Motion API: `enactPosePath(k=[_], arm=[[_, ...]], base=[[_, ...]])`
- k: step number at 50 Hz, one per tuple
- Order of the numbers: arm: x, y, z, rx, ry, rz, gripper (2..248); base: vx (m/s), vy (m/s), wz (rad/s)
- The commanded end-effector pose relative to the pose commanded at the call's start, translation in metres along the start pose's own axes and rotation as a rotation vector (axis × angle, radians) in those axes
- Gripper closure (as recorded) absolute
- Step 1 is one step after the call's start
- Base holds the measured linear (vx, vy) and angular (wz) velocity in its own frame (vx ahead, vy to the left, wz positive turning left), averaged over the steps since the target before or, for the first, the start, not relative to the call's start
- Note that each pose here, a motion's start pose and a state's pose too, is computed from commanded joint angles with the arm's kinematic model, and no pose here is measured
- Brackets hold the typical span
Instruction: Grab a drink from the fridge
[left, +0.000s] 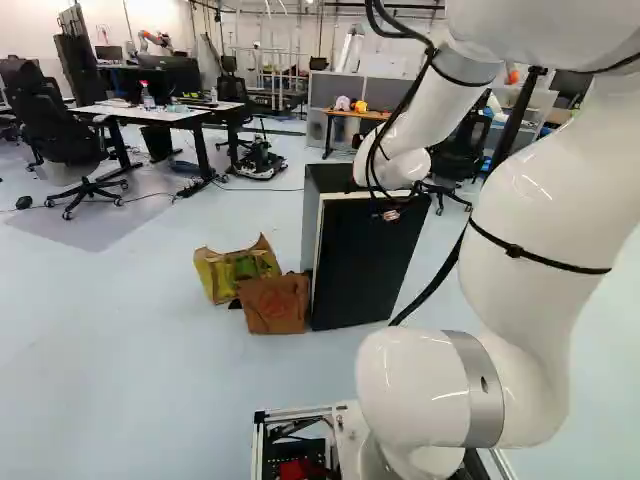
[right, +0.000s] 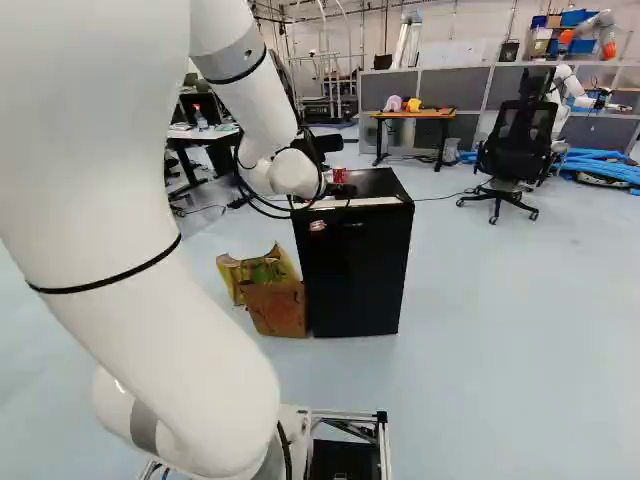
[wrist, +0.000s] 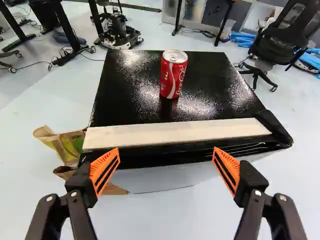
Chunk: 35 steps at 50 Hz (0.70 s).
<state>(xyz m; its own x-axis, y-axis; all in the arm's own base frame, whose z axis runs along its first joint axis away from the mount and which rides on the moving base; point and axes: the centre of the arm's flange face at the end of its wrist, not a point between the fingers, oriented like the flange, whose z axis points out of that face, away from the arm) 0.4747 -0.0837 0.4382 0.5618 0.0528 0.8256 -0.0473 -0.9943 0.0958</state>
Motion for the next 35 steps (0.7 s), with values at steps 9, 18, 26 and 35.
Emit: enactPosePath(k=[9, 18, 26, 35], arm=[[0.000, -0.001, 0.007, 0.003, 0.039, 0.001, 3], [0.000, -0.001, 0.018, 0.007, 0.068, 0.002, 3], [0.000, -0.002, 0.028, 0.010, 0.094, 0.002, 3], [0.000, -0.003, 0.041, 0.014, 0.124, 0.003, 3]], base=[[0.000, 0.000, 0.000], [0.000, 0.000, 0.000], [0.000, 0.000, 0.000], [0.000, 0.000, 0.000]])
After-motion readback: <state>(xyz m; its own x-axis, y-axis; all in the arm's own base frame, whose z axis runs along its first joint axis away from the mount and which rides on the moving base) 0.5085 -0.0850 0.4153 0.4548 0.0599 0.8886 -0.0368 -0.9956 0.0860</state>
